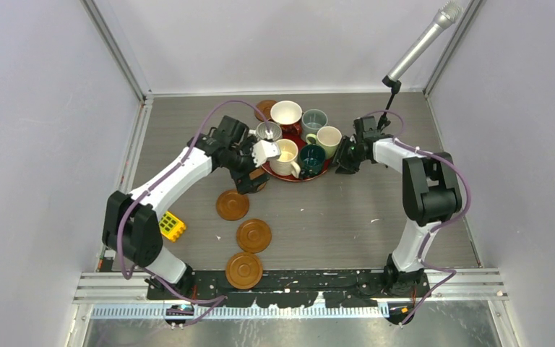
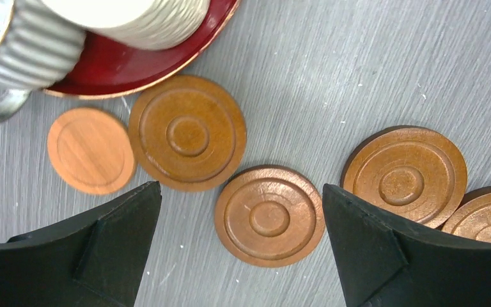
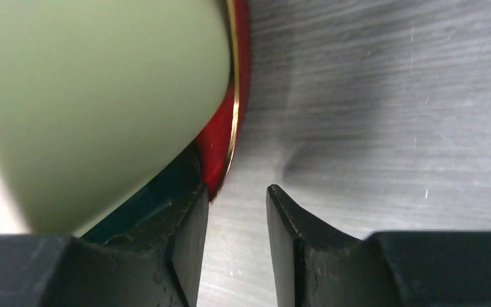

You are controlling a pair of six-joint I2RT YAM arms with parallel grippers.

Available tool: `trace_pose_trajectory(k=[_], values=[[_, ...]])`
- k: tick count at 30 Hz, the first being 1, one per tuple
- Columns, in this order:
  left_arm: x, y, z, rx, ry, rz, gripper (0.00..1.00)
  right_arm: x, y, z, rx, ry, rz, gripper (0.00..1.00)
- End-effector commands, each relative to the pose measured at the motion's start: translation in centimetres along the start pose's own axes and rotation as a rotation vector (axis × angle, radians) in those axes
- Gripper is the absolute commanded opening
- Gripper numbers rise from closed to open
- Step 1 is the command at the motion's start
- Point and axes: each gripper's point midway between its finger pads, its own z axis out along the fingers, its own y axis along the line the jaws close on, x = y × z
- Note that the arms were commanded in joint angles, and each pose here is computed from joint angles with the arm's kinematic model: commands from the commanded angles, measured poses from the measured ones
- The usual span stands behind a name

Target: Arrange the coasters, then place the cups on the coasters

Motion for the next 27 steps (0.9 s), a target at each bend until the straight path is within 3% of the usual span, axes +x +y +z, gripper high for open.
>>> trace_pose_trajectory(k=[1, 10, 14, 22, 27], values=[[0.4, 1.1, -1.6, -0.096, -0.015, -0.061, 1.00, -3.7, 0.8, 1.2, 0.013, -0.106, 0.045, 0.43], [2.0, 1.9, -2.8, -0.177, 0.005, -0.100, 1.00, -3.0, -1.2, 2.9, 0.112, -0.088, 0.088, 0.39], [2.4, 2.6, -3.1, -0.206, 0.012, -0.120, 1.00, -2.4, -2.7, 3.0, 0.207, -0.089, 0.091, 0.31], [2.7, 3.4, -3.7, -0.241, 0.018, -0.125, 1.00, 0.6, -5.4, 2.2, 0.290, -0.030, 0.134, 0.03], [2.8, 3.7, -4.0, -0.250, 0.018, -0.123, 1.00, 1.9, -7.3, 0.5, 0.331, 0.005, 0.138, 0.00]])
